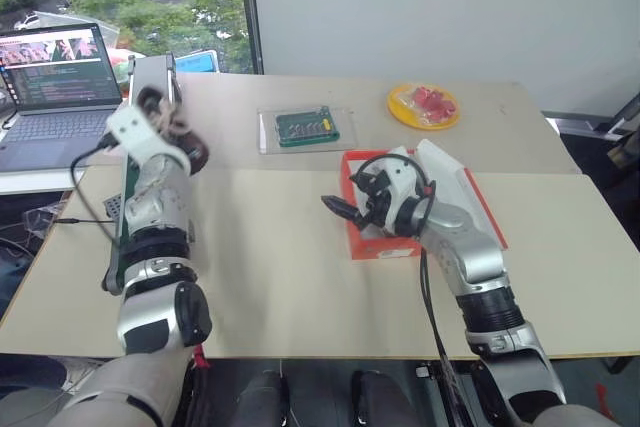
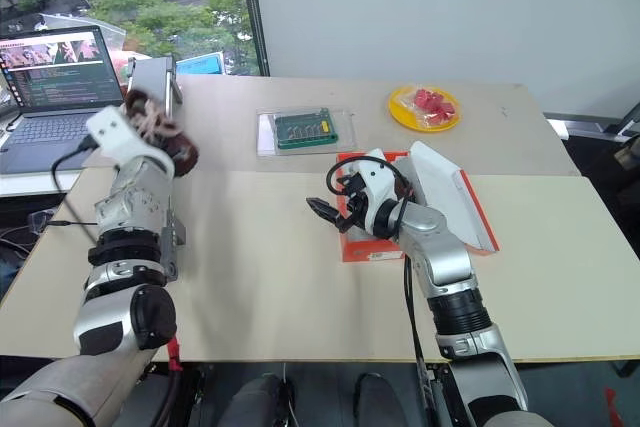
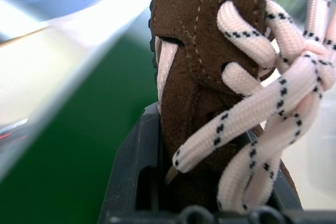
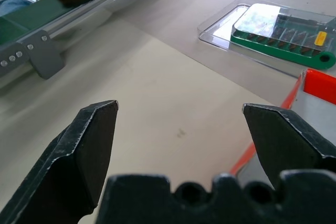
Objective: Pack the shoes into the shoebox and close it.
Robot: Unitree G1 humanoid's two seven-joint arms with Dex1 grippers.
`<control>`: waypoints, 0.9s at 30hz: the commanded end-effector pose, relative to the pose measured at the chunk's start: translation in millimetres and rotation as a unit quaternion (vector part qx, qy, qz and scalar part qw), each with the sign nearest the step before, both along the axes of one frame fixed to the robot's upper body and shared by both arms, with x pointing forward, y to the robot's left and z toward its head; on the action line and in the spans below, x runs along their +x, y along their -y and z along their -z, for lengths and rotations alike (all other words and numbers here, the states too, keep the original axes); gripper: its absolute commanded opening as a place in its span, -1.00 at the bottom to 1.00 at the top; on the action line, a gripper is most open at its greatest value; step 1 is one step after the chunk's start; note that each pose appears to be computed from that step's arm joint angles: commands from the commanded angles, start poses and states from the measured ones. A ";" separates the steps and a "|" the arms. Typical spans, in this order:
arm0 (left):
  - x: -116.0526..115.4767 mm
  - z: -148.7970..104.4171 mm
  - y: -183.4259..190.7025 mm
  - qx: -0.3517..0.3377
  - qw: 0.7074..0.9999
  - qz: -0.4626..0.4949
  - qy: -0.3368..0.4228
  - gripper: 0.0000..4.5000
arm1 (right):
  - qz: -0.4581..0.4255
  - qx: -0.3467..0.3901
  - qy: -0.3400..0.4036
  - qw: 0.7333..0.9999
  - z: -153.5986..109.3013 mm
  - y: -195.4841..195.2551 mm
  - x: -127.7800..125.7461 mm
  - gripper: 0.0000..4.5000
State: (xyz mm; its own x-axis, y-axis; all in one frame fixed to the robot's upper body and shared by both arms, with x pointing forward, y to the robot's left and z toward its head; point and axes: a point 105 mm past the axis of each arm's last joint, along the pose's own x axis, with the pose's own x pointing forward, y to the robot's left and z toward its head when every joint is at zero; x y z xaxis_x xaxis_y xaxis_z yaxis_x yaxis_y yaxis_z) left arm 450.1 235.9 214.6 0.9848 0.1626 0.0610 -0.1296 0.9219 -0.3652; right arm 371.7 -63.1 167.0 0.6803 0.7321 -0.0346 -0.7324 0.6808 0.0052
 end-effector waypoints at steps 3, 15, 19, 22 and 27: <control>-16.6 -31.9 78.4 -0.009 0.972 0.225 0.071 -0.62 | 0.047 0.148 -0.011 0.988 -52.9 25.4 11.1 1.00; -72.3 -10.9 178.2 0.016 0.877 0.480 0.036 -0.62 | 0.063 0.364 -0.197 0.908 -50.8 50.6 8.9 1.00; -78.5 -8.6 189.8 0.012 0.864 0.502 0.030 -0.62 | 0.059 0.372 -0.205 0.903 -51.5 48.7 5.1 1.00; -81.4 -7.0 198.6 0.011 0.856 0.516 0.028 -0.62 | 0.061 0.376 -0.206 0.901 -52.6 48.8 4.5 1.00; -83.3 -3.8 208.5 0.003 0.849 0.527 0.025 -0.62 | 0.059 0.377 -0.205 0.902 -55.5 47.9 3.2 1.00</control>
State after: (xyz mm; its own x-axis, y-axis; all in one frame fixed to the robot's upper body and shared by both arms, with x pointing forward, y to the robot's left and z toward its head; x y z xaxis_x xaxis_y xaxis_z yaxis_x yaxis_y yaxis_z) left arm 376.6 41.8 203.5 0.6383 -0.7680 0.0522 0.7265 0.5785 -0.3708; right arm 380.6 -112.2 203.6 0.8145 0.5691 0.1128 -0.4281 0.4583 0.7789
